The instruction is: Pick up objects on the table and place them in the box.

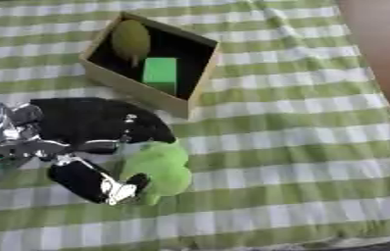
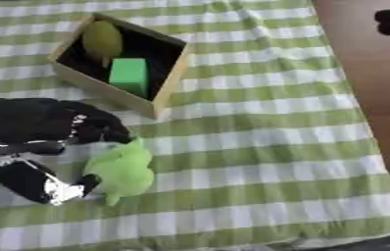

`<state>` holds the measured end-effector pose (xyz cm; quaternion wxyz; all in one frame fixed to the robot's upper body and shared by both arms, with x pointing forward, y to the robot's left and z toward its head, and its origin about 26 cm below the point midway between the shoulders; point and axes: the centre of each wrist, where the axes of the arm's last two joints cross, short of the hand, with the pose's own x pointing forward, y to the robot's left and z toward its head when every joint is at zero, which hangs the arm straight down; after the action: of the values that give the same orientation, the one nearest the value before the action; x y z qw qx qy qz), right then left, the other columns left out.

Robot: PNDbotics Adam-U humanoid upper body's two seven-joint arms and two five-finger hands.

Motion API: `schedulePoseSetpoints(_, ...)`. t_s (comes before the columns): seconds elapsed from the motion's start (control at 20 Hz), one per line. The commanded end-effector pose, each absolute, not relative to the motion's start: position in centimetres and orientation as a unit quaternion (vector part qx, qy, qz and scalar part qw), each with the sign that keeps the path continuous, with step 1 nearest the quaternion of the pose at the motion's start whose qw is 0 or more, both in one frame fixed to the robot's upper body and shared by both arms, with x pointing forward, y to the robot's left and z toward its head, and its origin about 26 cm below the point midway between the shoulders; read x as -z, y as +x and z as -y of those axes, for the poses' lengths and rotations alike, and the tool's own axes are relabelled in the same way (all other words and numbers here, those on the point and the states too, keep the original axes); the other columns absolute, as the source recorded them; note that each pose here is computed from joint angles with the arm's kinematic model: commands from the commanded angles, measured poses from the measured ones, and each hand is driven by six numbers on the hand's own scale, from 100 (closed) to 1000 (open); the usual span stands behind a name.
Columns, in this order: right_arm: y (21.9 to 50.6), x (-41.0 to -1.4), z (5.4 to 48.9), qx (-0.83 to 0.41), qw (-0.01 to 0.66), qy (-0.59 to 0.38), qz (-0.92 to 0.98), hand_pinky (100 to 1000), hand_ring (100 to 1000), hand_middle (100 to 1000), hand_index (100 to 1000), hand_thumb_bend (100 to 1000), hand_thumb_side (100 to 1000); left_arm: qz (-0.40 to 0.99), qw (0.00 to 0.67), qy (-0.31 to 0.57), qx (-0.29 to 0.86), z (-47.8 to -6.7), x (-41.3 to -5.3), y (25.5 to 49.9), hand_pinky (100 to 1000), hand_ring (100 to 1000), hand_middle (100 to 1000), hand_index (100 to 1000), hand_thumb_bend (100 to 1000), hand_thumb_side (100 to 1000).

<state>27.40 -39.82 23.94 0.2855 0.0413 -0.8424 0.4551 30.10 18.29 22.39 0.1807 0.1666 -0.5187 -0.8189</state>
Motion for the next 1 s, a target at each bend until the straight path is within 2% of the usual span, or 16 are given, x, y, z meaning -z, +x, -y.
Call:
schedulePoseSetpoints(0.05,27.3,-24.7,40.1,-0.472,0.275,0.03,0.837,1000,1000,450,941,100,470,0.507,0.186,0.173,0.823,-18.5,-22.4,30.5,951,983,916,1000,229,327)
schedulePoseSetpoints(0.15,27.3,-24.6,40.1,-0.472,0.275,0.031,0.837,1000,1000,449,941,100,470,0.503,0.19,0.168,0.826,-18.4,-22.1,30.8,951,983,917,1000,223,329)
schedulePoseSetpoints(0.2,27.3,-24.6,40.1,-0.472,0.275,0.031,0.837,1000,1000,449,941,100,470,0.501,0.192,0.167,0.827,-18.3,-22.1,30.9,952,983,917,1000,197,387)
schedulePoseSetpoints(0.25,27.3,-24.6,40.1,-0.472,0.276,0.031,0.837,1000,1000,449,942,100,470,0.5,0.193,0.165,0.828,-18.3,-22.0,30.9,953,984,918,1000,160,515)
schedulePoseSetpoints(0.3,27.3,-24.5,40.1,-0.472,0.276,0.031,0.837,1000,1000,448,942,100,470,0.499,0.194,0.165,0.828,-18.3,-21.9,31.0,954,984,918,1000,153,570)
schedulePoseSetpoints(0.35,27.3,-24.5,40.1,-0.472,0.276,0.031,0.836,1000,1000,448,942,100,470,0.498,0.196,0.165,0.829,-18.3,-21.7,31.2,954,984,919,1000,148,587)
schedulePoseSetpoints(0.7,27.3,-24.4,40.1,-0.474,0.278,0.034,0.835,1000,1000,447,944,100,470,0.482,0.207,0.177,0.833,-18.3,-20.2,32.5,954,986,918,1000,168,653)
schedulePoseSetpoints(0.8,27.3,-24.3,40.1,-0.474,0.279,0.033,0.834,1000,1000,447,945,100,470,0.48,0.207,0.181,0.833,-18.3,-19.9,32.8,952,985,913,1000,172,646)
schedulePoseSetpoints(1.0,27.3,-24.2,40.1,-0.474,0.281,0.034,0.834,1000,1000,445,945,100,470,0.471,0.199,0.192,0.838,-18.4,-19.3,33.3,946,982,909,1000,259,565)
